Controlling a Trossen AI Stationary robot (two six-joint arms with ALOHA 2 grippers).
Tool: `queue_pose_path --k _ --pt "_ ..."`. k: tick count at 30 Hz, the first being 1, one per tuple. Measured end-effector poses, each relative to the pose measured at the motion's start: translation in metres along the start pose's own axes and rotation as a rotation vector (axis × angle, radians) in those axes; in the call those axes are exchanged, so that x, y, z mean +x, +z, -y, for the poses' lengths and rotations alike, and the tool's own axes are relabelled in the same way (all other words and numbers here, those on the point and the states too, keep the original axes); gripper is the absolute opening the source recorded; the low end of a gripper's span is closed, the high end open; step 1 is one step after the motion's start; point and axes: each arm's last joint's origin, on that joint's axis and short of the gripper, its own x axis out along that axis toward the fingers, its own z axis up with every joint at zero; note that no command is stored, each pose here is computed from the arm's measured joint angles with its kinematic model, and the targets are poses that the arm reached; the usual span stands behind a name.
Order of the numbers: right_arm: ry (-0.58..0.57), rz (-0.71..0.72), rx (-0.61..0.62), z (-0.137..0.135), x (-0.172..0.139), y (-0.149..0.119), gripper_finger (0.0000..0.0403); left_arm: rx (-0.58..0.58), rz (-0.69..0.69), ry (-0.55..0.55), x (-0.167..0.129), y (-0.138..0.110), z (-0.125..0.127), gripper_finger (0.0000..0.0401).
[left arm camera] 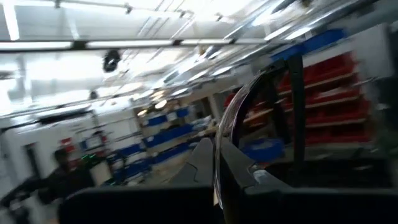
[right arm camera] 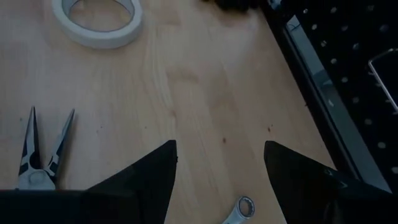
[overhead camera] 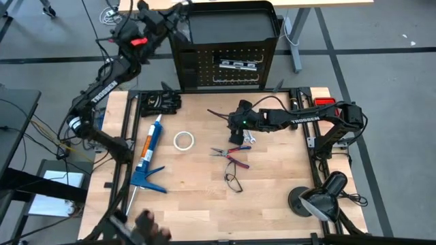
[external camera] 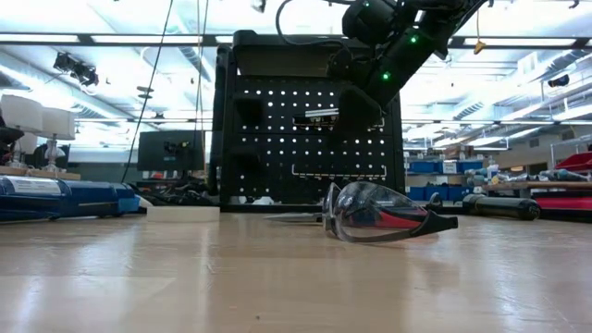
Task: Hang tools onto peg board
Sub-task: Put the top safety goggles on the peg board bin
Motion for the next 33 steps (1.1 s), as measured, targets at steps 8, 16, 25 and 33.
queue_pose_path --k 8,16,25,33 --pt "-0.001 0.013 0.001 0.000 0.000 0.001 0.0249 -0.033 -0.094 0.100 0.012 -0.031 -0.031 0.0001" --pt "-0.003 0.027 0.005 0.000 0.000 0.003 0.0249 0.009 -0.180 0.109 0.012 -0.042 -0.037 0.0001" --pt "-0.003 0.032 0.007 0.000 0.000 0.003 0.0249 0.031 -0.255 0.065 0.011 -0.050 -0.035 0.0021" --pt "-0.003 0.032 0.007 0.000 0.000 0.003 0.0249 0.029 -0.253 0.061 0.010 -0.048 -0.033 0.0079"
